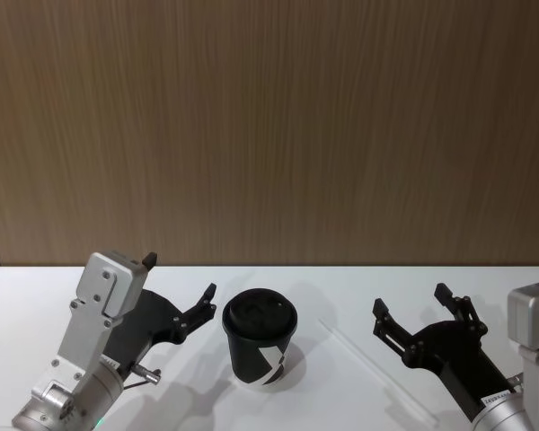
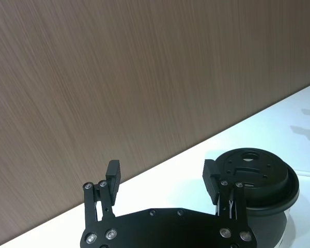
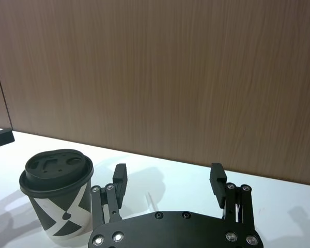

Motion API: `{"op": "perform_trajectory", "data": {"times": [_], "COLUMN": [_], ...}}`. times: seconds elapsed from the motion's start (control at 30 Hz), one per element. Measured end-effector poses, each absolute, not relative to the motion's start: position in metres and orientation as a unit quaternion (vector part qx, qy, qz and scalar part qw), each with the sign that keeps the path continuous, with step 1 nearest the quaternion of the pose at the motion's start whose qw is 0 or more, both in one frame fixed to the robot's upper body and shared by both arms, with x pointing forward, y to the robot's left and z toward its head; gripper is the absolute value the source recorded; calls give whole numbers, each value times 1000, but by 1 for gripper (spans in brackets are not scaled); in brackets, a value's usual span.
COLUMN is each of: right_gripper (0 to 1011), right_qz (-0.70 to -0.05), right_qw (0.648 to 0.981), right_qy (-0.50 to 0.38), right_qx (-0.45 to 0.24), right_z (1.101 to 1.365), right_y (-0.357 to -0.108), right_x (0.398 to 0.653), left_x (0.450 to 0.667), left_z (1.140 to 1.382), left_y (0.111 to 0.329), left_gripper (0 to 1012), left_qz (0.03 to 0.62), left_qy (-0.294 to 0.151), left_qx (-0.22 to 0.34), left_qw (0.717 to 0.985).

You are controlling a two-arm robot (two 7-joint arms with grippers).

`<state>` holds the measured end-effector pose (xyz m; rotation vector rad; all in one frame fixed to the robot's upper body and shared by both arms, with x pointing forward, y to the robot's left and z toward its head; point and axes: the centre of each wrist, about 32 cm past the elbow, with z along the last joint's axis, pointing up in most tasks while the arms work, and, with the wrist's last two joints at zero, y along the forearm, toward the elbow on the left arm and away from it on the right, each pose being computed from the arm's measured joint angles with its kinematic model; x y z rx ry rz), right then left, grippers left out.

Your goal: Pick up the straw with one hand, pass it to the other hand, and insert it into the cup.

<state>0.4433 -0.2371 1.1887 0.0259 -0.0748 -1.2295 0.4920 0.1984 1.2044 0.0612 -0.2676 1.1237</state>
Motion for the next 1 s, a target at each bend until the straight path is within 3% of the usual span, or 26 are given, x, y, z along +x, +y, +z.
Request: {"op": "perform_trajectory", "data": {"times": [1.0], "right_gripper": [1001], "right_qz": [-577], "right_qw": [816], "right_qy": [-35], "right_qx": [12], "right_z": [1189], "right_y": [-237], "right_x": [443], "left_x": [492], "left_z": [1204], "left_y": [198], "left_gripper": [1000], "left_qz": [531], "left_qy": [-126], "left_qx": [29], "left_qw": [837]}}
